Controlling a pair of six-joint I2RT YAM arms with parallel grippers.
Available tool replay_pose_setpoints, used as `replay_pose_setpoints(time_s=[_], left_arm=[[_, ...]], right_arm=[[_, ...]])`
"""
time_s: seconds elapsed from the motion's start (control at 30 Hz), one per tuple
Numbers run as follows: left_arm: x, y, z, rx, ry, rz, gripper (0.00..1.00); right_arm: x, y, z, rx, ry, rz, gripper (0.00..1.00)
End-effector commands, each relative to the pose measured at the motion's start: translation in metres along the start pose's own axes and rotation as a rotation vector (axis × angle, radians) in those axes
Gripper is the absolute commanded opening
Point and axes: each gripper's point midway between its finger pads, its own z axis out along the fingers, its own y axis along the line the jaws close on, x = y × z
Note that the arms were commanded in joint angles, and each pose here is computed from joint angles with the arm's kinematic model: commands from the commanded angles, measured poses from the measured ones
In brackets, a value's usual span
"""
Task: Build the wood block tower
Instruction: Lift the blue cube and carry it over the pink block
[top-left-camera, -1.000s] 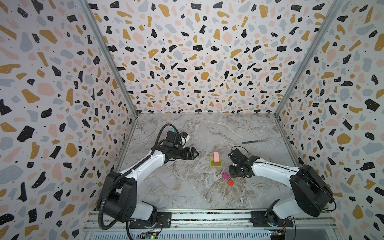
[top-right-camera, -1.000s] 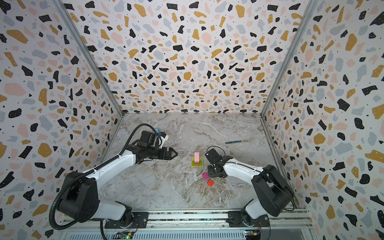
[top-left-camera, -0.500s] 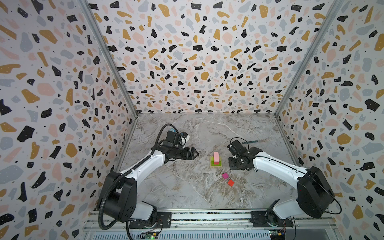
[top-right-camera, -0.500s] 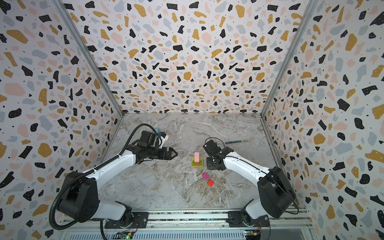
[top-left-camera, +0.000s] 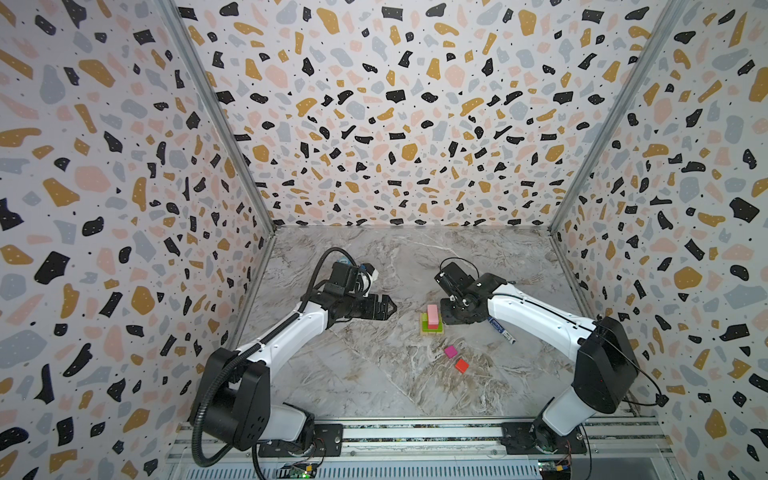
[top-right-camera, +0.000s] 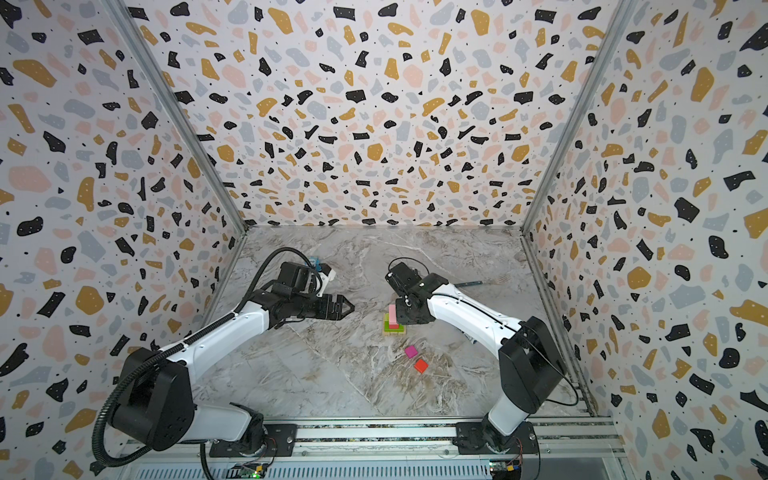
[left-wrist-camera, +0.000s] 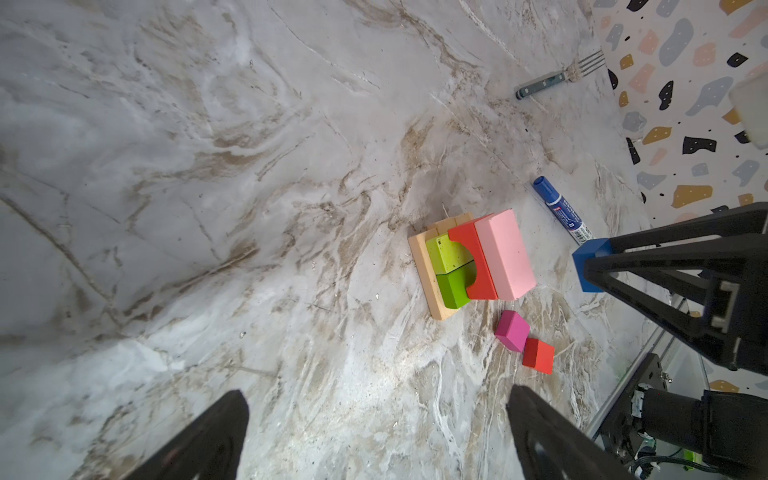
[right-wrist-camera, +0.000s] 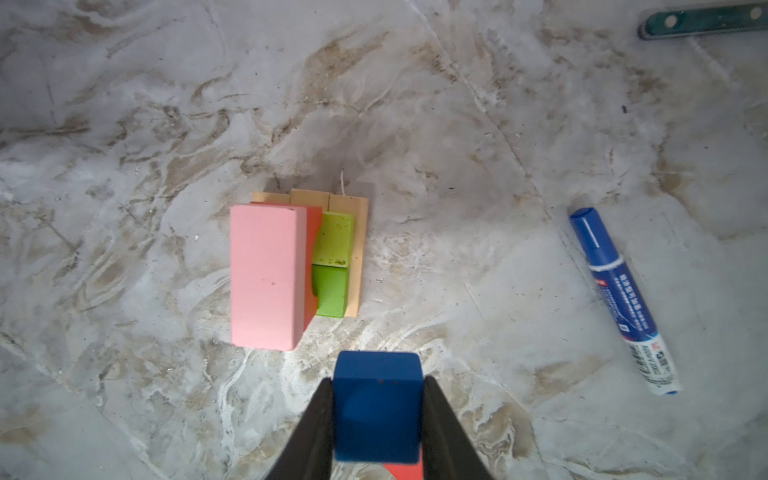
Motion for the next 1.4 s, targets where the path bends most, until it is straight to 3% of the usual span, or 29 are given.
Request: replay_pose_setpoints(time_s=[0.0,0.47,1.37], left_arm=[[0.001,-0.004,-0.005,0.023,-0.013,0.000,0.98],[0.001,-0.008,-0.008,0.042,-0.019,0.003,0.98],[0.000,-0.009,-0.008,0.047,-0.020,0.001,0.98]], right_arm=[[-0.006,0.006,-0.011,0.020,-0.004,0.008,0.25],[-0.030,0.038,-0.007,0.004,-0.027,0.031,0.25],[-0.027,0.047,0.012,0.018,-0.006,0.034,0.26]])
